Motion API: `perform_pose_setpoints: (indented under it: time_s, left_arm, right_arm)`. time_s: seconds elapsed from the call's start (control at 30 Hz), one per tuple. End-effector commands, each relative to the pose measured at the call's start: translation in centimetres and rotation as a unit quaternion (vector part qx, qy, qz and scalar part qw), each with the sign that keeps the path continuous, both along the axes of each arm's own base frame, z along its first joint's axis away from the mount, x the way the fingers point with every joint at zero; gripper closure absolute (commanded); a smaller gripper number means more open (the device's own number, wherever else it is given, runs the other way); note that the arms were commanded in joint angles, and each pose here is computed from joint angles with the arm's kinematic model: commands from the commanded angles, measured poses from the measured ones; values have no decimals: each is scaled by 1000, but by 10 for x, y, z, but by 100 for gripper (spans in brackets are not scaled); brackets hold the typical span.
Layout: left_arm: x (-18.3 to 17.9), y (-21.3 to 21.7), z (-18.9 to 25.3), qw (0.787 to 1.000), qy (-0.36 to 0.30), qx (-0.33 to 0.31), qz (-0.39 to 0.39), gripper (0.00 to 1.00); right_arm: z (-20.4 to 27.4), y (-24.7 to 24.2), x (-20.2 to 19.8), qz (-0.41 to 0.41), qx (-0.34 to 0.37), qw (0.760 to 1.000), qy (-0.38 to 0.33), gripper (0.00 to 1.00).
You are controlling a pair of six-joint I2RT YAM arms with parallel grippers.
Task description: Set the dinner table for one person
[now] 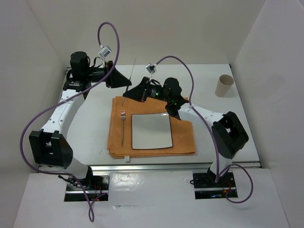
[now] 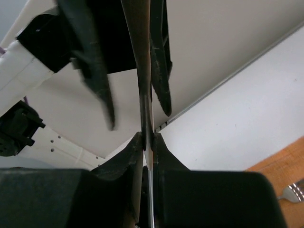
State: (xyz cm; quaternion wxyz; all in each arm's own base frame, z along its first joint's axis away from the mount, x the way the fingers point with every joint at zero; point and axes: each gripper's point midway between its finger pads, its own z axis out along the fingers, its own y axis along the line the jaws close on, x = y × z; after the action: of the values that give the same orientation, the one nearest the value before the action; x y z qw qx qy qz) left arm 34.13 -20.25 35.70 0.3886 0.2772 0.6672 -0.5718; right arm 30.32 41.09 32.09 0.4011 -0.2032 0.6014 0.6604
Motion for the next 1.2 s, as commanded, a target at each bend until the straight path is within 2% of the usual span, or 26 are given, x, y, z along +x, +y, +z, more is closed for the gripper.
perform_pose_setpoints:
  time_s: [0.0, 0.1, 0.13, 0.17, 0.23, 0.3, 0.33, 0.37, 0.4, 0.43, 0.5, 0.6, 0.67, 0.8, 0.83, 0.97, 1.03, 1.17]
  left_arm:
    - [-12, 0, 6, 1000, -16, 7, -12, 56]
    - [-7, 0, 7, 1000, -7, 15, -6, 48]
    - [-7, 1, 4, 1000, 1, 22, -1, 47]
    - [-7, 1, 6, 1000, 2, 23, 3, 45]
    - [-2, 17, 7, 999, -12, 31, 28, 45]
    - [-4, 29, 3, 997, -6, 52, 60, 45]
    - [10, 38, -10, 990, -31, 93, 101, 45]
    - [14, 50, -15, 983, -34, 120, 132, 45]
    - [10, 58, -26, 977, -22, 150, 153, 45]
    - [21, 75, -37, 958, -40, 201, 199, 45]
    - [18, 94, -62, 939, -28, 249, 234, 47]
    - [16, 127, -101, 905, -6, 312, 288, 47]
    - [14, 136, -109, 897, -13, 327, 297, 48]
    - [0, 138, -115, 894, -12, 341, 289, 48]
    - [0, 138, -115, 894, -16, 344, 287, 48]
    - [-4, 139, -121, 894, -14, 348, 283, 48]
    - [-4, 139, -121, 894, -14, 348, 283, 49]
    - [-7, 138, -127, 894, -5, 350, 279, 49]
  right_arm:
    - [18, -8, 2, -40, -22, 999, -13, 100]
    - [-2, -18, 11, -81, -108, 990, 38, 100]
    - [-2, -25, 11, -97, -132, 986, 30, 100]
    - [-26, -36, 7, -108, -184, 974, 69, 100]
    - [-41, -67, 19, -165, -239, 953, 87, 100]
    - [-60, -103, 5, -184, -313, 922, 132, 100]
    - [-73, -123, 4, -207, -351, 903, 140, 100]
    - [-94, -151, -10, -214, -407, 869, 184, 100]
    - [-107, -168, -17, -222, -439, 847, 203, 100]
    - [-118, -185, -21, -235, -472, 823, 213, 100]
    - [-160, -221, -45, -225, -544, 759, 276, 100]
    - [-211, -243, -72, -197, -605, 695, 334, 100]
    - [-235, -247, -77, -195, -619, 673, 356, 100]
    - [-259, -260, -78, -199, -629, 650, 377, 100]
    - [-261, -258, -76, -202, -625, 655, 374, 100]
    - [-278, -268, -73, -199, -643, 637, 377, 100]
    - [-284, -262, -72, -185, -628, 652, 382, 100]
    - [-301, -267, -78, -179, -626, 646, 399, 100]
